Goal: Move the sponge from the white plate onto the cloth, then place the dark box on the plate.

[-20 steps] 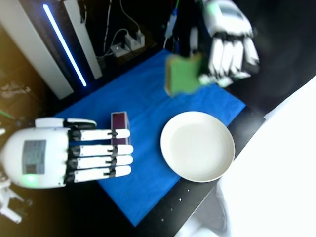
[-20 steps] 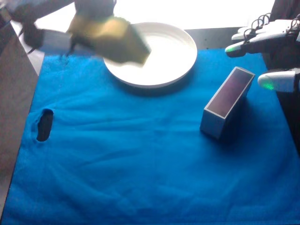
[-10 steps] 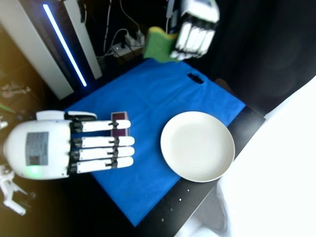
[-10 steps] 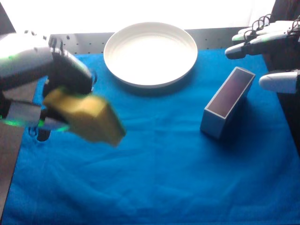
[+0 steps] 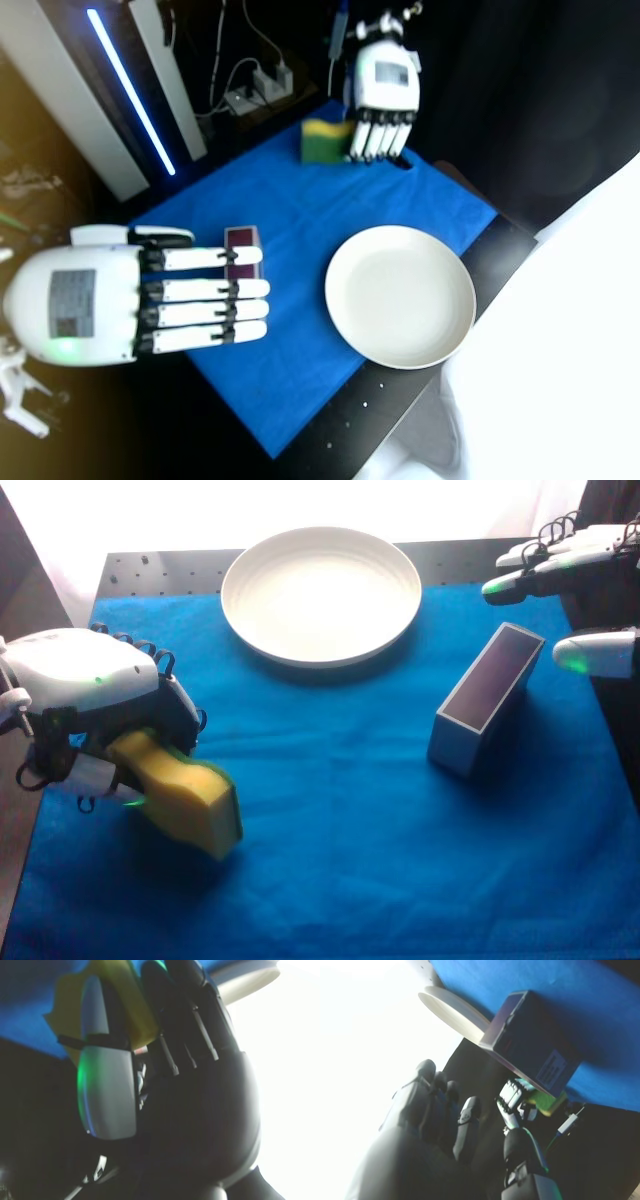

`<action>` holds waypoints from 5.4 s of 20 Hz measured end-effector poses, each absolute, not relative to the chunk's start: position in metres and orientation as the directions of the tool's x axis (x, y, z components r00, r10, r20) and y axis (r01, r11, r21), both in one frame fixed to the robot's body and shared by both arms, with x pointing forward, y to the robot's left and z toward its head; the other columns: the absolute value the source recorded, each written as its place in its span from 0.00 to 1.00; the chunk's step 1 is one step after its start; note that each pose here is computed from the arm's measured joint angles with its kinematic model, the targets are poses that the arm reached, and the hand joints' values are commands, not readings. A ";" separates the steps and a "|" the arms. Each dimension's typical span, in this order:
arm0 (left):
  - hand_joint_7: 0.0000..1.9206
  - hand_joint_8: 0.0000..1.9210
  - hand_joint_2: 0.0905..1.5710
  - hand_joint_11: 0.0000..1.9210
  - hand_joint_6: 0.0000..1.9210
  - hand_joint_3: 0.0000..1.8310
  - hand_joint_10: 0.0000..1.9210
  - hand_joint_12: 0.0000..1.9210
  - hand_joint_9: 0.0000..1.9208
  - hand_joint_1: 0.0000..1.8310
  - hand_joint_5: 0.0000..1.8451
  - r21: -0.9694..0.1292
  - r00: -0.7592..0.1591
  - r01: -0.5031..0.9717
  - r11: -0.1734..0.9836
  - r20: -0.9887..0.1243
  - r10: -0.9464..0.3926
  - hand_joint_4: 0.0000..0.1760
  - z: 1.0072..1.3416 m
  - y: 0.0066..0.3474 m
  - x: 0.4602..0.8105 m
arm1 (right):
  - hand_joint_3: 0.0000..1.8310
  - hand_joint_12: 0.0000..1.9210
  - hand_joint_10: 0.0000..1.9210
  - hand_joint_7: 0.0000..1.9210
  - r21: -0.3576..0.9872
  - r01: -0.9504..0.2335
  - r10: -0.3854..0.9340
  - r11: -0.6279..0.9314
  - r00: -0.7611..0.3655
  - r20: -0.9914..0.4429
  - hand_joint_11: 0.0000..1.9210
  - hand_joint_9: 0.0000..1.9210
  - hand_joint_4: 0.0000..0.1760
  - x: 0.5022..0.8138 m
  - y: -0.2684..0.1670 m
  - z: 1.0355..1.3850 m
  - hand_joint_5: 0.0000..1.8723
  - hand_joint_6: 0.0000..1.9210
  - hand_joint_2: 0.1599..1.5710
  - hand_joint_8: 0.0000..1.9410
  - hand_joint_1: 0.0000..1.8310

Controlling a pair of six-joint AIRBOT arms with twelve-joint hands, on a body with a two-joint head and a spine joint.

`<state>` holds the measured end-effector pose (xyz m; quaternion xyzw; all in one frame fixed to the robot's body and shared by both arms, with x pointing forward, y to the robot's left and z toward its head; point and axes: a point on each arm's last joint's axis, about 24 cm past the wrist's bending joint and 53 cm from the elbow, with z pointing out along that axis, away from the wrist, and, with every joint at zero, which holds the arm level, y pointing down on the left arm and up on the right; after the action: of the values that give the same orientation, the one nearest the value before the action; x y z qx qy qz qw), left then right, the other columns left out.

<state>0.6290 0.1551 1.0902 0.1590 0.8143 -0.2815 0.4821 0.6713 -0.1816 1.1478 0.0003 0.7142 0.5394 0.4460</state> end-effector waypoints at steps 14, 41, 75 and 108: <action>0.28 0.00 0.55 0.01 0.00 0.00 0.51 0.76 0.09 0.44 0.25 -0.353 -0.416 0.567 0.744 -0.903 -0.111 0.00 1.128 0.151 0.626 | 0.00 0.00 0.00 0.00 0.763 -0.512 0.444 0.396 -0.620 -0.647 0.00 0.00 1.00 0.658 -0.171 1.149 0.05 0.00 0.50 0.00 0.52; 0.00 0.00 0.53 0.00 0.00 0.01 0.00 0.00 0.00 0.40 0.00 -0.354 -0.354 0.575 0.738 -0.921 -0.166 0.86 1.148 0.151 0.629 | 0.00 0.62 0.04 0.36 0.652 -0.581 0.149 0.487 -0.680 -0.718 0.00 0.30 0.36 0.680 -0.109 1.112 0.44 0.02 0.58 0.04 0.58; 0.01 0.00 0.52 0.00 0.00 0.00 0.00 0.00 0.00 0.46 0.01 -0.415 -0.358 0.555 0.721 -0.901 -0.243 0.50 1.150 0.155 0.626 | 0.00 0.65 0.51 0.54 0.604 -0.644 0.402 0.470 -0.453 -0.796 0.40 0.53 0.00 0.771 -0.053 1.214 0.49 0.57 0.65 0.48 0.76; 0.00 0.00 0.54 0.00 0.00 0.00 0.00 0.00 0.00 0.41 0.01 -0.471 -0.325 0.537 0.700 -0.881 -0.344 0.94 1.166 0.165 0.631 | 0.00 0.00 0.00 0.00 0.706 -0.482 0.479 0.519 -0.520 -0.707 0.00 0.00 1.00 0.793 -0.054 1.164 0.00 0.00 0.47 0.00 0.34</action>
<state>0.6313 0.1647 1.1657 0.0674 0.7189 -0.3817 0.5771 0.7933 -0.0535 1.1643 -0.0009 0.7207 0.4903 0.4901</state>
